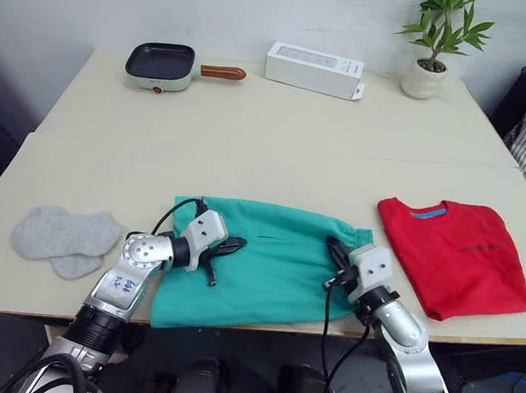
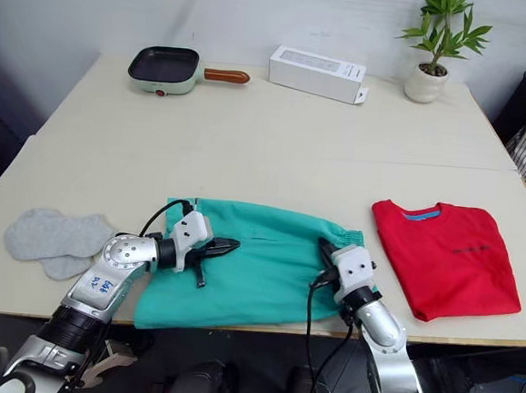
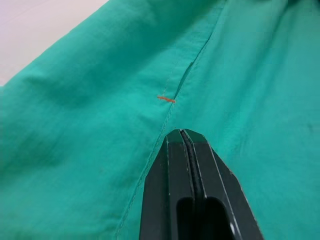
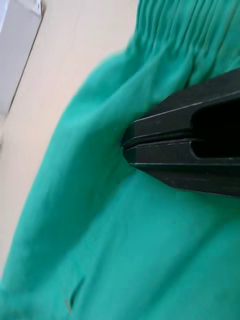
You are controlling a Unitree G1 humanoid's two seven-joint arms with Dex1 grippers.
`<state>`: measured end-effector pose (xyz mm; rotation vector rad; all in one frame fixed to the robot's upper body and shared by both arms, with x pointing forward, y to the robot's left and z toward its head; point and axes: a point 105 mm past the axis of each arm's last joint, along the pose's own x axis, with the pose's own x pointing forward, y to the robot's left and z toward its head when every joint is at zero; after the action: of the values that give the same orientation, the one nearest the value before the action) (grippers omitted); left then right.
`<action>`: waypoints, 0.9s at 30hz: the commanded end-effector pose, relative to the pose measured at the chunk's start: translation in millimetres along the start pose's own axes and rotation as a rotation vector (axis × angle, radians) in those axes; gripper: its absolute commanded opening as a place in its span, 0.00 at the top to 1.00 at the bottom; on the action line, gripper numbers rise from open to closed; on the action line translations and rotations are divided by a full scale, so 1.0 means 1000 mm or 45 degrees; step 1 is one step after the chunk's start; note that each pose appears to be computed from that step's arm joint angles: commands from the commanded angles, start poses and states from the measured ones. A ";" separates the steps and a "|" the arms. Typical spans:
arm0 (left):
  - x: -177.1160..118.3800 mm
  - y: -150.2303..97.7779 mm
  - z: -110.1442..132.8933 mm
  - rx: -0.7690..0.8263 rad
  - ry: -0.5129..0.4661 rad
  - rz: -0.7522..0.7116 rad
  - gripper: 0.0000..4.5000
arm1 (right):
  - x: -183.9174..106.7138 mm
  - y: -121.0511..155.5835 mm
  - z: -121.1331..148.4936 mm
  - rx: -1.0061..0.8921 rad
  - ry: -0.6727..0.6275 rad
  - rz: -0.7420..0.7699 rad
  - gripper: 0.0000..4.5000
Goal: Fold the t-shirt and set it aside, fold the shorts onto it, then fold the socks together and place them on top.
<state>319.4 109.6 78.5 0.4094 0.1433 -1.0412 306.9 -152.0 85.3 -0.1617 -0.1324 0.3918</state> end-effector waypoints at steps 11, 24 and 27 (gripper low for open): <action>0.002 0.014 0.053 0.043 -0.366 0.039 1.00 | 0.029 0.010 0.061 0.350 -0.222 0.136 1.00; 0.030 0.010 0.016 -0.038 -0.092 0.021 1.00 | 0.002 -0.018 0.036 0.352 -0.122 -0.052 1.00; 0.033 0.004 0.036 -0.033 -0.209 -0.008 1.00 | -0.010 -0.018 0.064 0.499 -0.226 0.015 1.00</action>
<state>343.3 82.3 91.7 0.3201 0.0684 -1.0306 303.1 -160.6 123.2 0.2092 -0.1486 0.4023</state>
